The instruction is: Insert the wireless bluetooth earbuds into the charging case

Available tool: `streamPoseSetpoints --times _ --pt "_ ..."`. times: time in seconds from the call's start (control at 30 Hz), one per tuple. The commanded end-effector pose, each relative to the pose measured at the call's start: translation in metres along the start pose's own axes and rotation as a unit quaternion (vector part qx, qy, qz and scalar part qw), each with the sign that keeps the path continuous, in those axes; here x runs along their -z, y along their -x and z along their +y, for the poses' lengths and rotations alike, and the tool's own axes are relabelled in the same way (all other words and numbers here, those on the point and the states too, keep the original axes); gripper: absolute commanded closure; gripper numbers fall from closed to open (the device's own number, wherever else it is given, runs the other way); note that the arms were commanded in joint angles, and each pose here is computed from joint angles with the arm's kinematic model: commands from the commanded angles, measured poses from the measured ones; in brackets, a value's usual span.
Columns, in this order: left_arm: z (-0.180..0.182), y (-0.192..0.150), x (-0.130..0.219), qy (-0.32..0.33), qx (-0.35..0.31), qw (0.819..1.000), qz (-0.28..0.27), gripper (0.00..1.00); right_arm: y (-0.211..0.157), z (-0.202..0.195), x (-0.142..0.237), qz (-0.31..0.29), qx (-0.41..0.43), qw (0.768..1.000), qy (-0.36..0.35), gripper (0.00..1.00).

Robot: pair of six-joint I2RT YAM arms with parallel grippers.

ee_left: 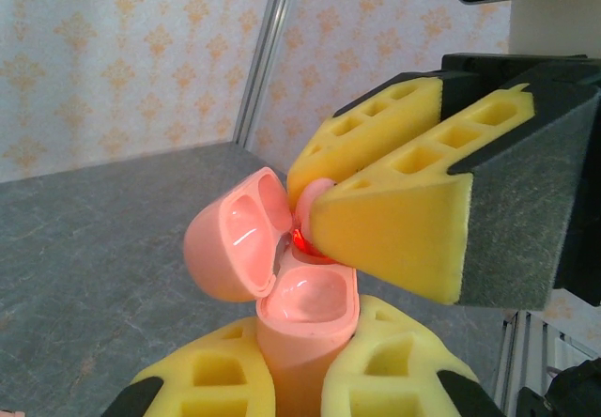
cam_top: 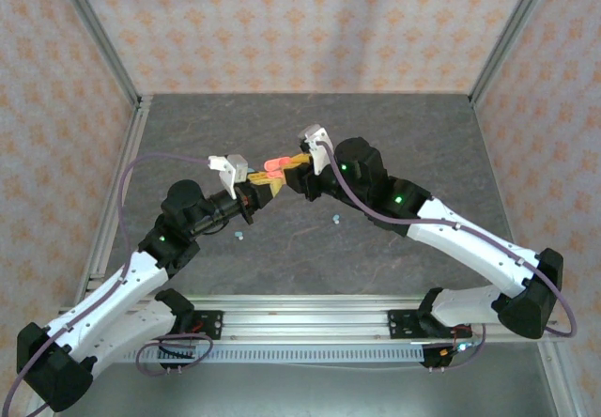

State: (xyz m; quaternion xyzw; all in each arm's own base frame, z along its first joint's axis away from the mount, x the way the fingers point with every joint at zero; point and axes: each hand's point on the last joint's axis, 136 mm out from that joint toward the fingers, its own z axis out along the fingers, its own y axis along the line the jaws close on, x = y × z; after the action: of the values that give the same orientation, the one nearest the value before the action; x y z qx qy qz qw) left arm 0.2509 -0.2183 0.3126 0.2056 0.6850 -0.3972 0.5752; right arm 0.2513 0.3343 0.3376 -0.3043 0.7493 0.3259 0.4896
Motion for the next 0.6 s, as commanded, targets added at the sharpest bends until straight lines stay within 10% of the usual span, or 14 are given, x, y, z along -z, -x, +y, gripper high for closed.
streamPoseSetpoints --times 0.0,0.57 --pt "-0.011 0.034 0.005 -0.005 -0.02 0.999 -0.046 1.0 -0.001 0.004 0.008 -0.001 -0.012 1.0 0.009 0.68" --pt "-0.01 0.031 0.004 -0.004 -0.015 0.999 -0.042 1.0 0.021 0.009 0.014 -0.021 -0.034 0.999 0.014 0.5"
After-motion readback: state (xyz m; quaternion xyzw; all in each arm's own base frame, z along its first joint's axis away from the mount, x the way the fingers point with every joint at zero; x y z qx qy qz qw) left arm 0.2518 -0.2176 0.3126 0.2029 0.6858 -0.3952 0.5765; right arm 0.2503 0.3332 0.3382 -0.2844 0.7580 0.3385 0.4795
